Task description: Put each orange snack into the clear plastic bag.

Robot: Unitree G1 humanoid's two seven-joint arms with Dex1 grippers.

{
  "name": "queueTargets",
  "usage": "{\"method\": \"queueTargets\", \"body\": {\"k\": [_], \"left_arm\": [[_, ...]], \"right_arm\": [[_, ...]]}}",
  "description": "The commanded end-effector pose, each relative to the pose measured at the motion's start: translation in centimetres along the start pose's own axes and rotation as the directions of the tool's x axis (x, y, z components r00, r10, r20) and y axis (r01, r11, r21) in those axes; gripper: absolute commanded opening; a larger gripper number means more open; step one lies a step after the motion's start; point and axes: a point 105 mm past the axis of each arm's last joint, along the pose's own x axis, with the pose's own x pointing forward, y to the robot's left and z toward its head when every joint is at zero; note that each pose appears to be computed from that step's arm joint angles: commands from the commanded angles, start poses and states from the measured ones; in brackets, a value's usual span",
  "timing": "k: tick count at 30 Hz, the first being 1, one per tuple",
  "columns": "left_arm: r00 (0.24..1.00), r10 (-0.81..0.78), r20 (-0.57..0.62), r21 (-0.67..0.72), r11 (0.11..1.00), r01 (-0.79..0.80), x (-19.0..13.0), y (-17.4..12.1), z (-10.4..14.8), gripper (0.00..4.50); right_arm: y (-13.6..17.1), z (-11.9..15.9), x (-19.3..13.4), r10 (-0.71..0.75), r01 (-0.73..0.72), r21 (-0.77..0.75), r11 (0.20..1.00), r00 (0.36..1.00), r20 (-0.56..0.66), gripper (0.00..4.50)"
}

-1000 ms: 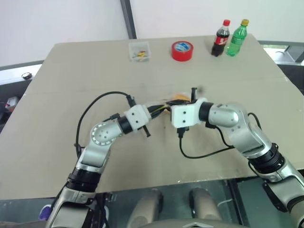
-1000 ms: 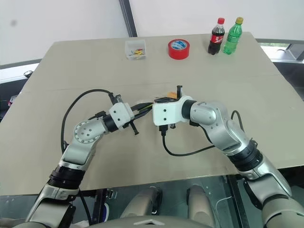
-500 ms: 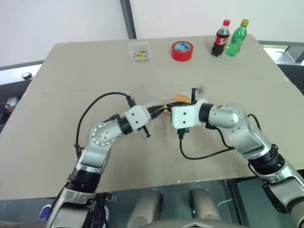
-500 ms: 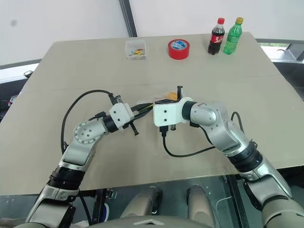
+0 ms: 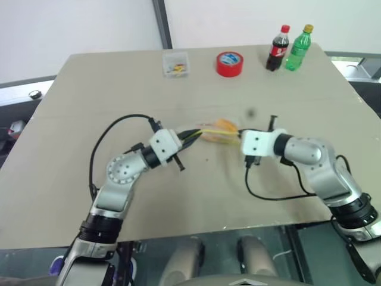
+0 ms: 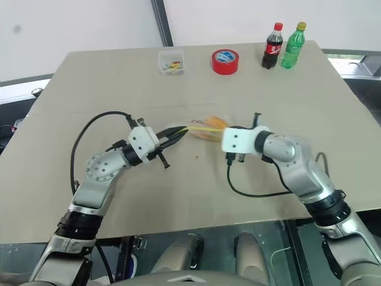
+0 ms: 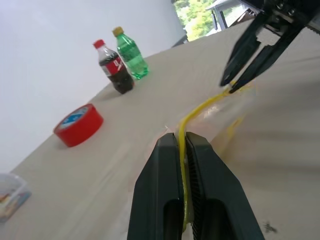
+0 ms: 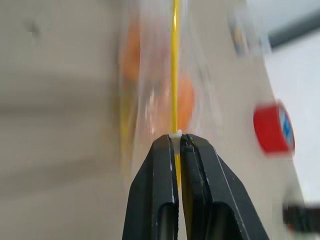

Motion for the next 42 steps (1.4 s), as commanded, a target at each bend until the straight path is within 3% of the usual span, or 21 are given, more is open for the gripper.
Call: {"method": "queueTargets", "body": {"k": [1,6,15,18,23,28,31,37,42], "left_arm": [[0.999,0.032,0.035,0.038,0.999,-0.033,-0.7,1.2,1.3,0.00],[0.997,0.072,0.026,0.029,0.997,-0.073,-0.2,2.2,1.1,0.00],[0.972,0.233,0.043,0.129,0.963,-0.237,3.6,8.9,1.4,0.00],[0.971,0.227,0.076,0.169,0.957,-0.237,4.4,9.9,2.2,0.00],[0.979,0.175,0.104,0.147,0.971,-0.189,3.7,8.9,2.1,0.00],[0.989,0.122,0.081,0.125,0.983,-0.131,2.4,6.5,1.4,0.00],[0.998,-0.005,0.070,0.162,0.987,-0.007,1.8,3.8,1.4,0.00],[0.959,-0.282,-0.005,0.114,0.953,0.281,-1.2,-2.0,0.1,0.00],[0.941,-0.330,-0.071,0.061,0.940,0.334,-2.9,-2.9,-0.9,0.00]], "right_arm": [[-2.1,-1.9,-1.7,-0.099,0.100,0.009,0.995,0.992,-0.073,0.24],[-3.3,-2.5,-2.1,-0.141,0.142,0.007,0.990,0.986,-0.093,0.24],[-11.4,-3.5,-2.0,-0.405,0.399,-0.074,0.914,0.905,-0.129,0.24],[-12.9,-3.3,-2.9,-0.446,0.438,-0.086,0.895,0.888,-0.115,0.24],[-11.3,-2.9,-4.6,-0.414,0.413,-0.033,0.910,0.905,-0.097,0.24],[-6.2,-1.8,-4.8,-0.238,0.242,0.186,0.952,0.970,-0.043,0.24],[-3.8,-0.8,-4.6,-0.168,0.166,0.245,0.955,0.986,-0.010,0.91],[-3.0,-0.4,-4.4,-0.166,0.160,0.294,0.942,0.986,-0.003,3.73],[-1.5,0.3,-4.5,-0.081,0.065,0.301,0.952,0.996,0.043,3.73]]}}
